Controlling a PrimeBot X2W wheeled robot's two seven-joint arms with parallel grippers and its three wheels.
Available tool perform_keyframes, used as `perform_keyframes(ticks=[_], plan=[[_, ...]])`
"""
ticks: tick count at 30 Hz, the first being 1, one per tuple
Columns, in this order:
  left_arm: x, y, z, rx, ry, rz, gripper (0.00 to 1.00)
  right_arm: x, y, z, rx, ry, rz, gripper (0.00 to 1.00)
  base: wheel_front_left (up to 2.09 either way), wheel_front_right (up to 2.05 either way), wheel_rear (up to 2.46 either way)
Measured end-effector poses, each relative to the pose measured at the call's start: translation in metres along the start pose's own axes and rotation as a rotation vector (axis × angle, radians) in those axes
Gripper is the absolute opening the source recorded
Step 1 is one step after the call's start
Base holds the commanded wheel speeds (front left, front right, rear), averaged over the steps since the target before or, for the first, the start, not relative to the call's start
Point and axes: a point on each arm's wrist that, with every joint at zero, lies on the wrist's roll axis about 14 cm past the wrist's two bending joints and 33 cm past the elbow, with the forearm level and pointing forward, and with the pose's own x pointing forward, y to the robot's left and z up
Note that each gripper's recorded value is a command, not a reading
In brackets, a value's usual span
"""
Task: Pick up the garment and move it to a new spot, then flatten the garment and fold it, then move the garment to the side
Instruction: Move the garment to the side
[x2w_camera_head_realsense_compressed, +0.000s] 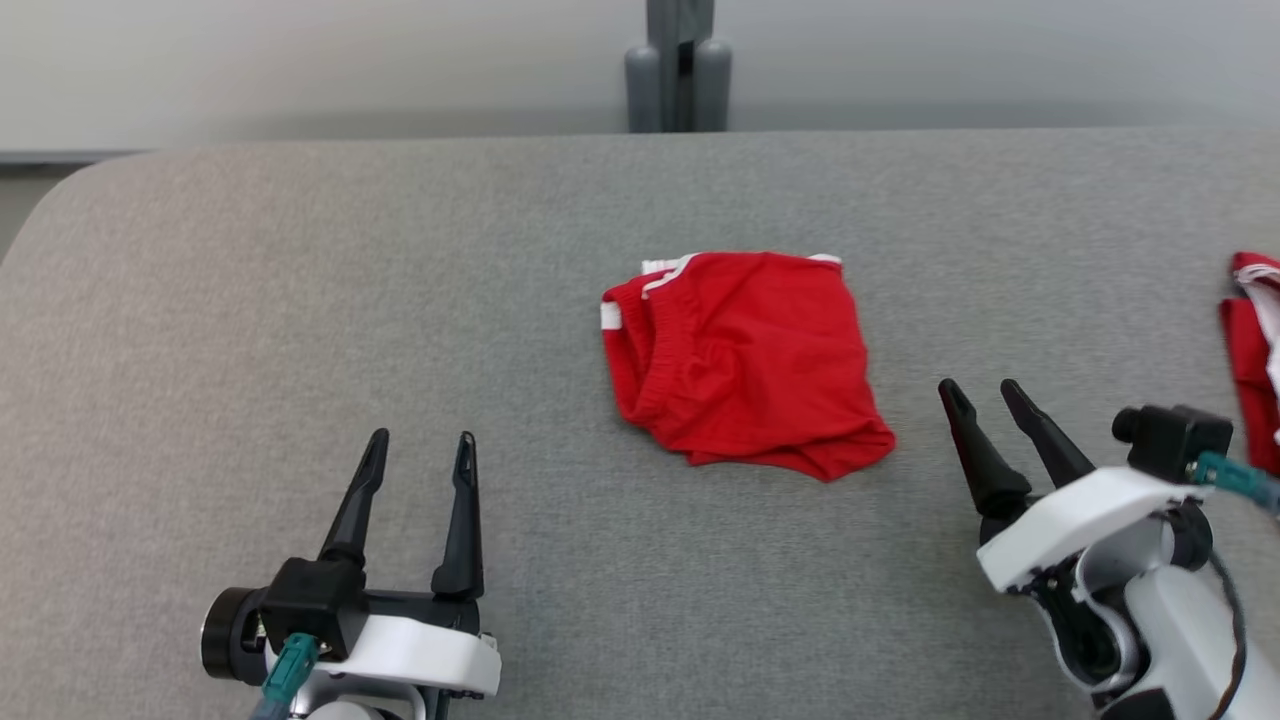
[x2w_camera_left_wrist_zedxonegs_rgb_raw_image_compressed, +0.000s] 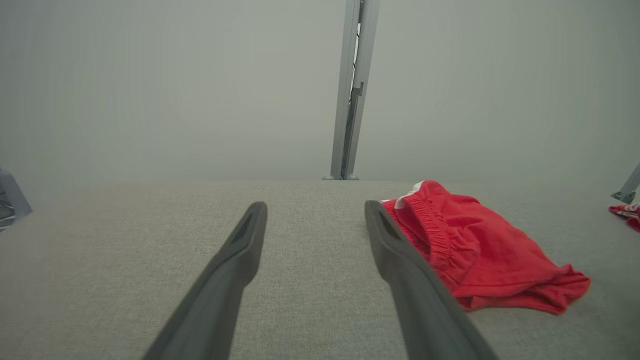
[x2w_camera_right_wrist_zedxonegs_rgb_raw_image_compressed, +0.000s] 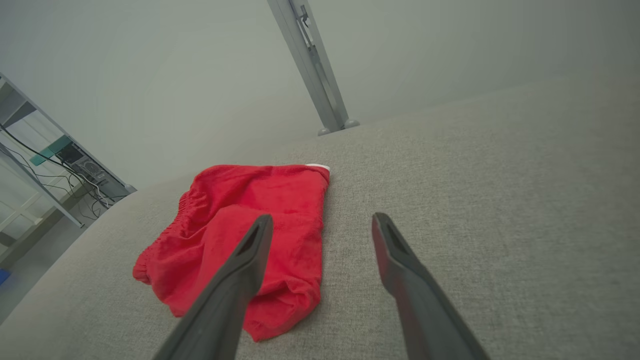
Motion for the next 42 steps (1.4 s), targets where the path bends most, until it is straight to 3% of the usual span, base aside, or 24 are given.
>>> perform_keyframes(ticks=[8, 17, 26, 34, 35, 36, 37, 42], plan=[[0.004, 0.01, -0.01, 0.014, 0.032, 0.028, 1.0, 0.045, 0.002, -0.031, 0.202, 0.252, 0.046, 1.0, 0.0, 0.0, 0.0], [-0.003, 0.026, -0.02, 0.027, 0.071, 0.088, 1.0, 0.079, 0.012, -0.053, 0.332, 0.426, 0.091, 1.0, 0.0, 0.0, 0.0], [-0.014, 0.043, -0.023, 0.038, 0.092, 0.156, 1.0, 0.097, 0.036, -0.078, 0.399, 0.603, 0.168, 1.0, 0.0, 0.0, 0.0], [-0.016, 0.046, -0.026, 0.046, 0.105, 0.169, 1.0, 0.109, 0.059, -0.09, 0.414, 0.649, 0.221, 1.0, 0.0, 0.0, 0.0], [-0.015, 0.046, -0.026, 0.047, 0.105, 0.171, 1.0, 0.11, 0.061, -0.09, 0.412, 0.648, 0.225, 0.88, 0.0, 0.0, 0.0], [-0.015, 0.046, -0.027, 0.047, 0.105, 0.169, 1.0, 0.11, 0.062, -0.09, 0.407, 0.646, 0.227, 0.34, 0.0, 0.0, 0.0], [-0.015, 0.045, -0.027, 0.049, 0.106, 0.169, 1.0, 0.111, 0.063, -0.09, 0.393, 0.642, 0.229, 0.0, 0.0, 0.0, 0.0], [-0.01, 0.039, -0.027, 0.057, 0.103, 0.145, 1.0, 0.11, 0.065, -0.086, 0.361, 0.605, 0.233, 0.0, 0.0, 0.0, 0.0]])
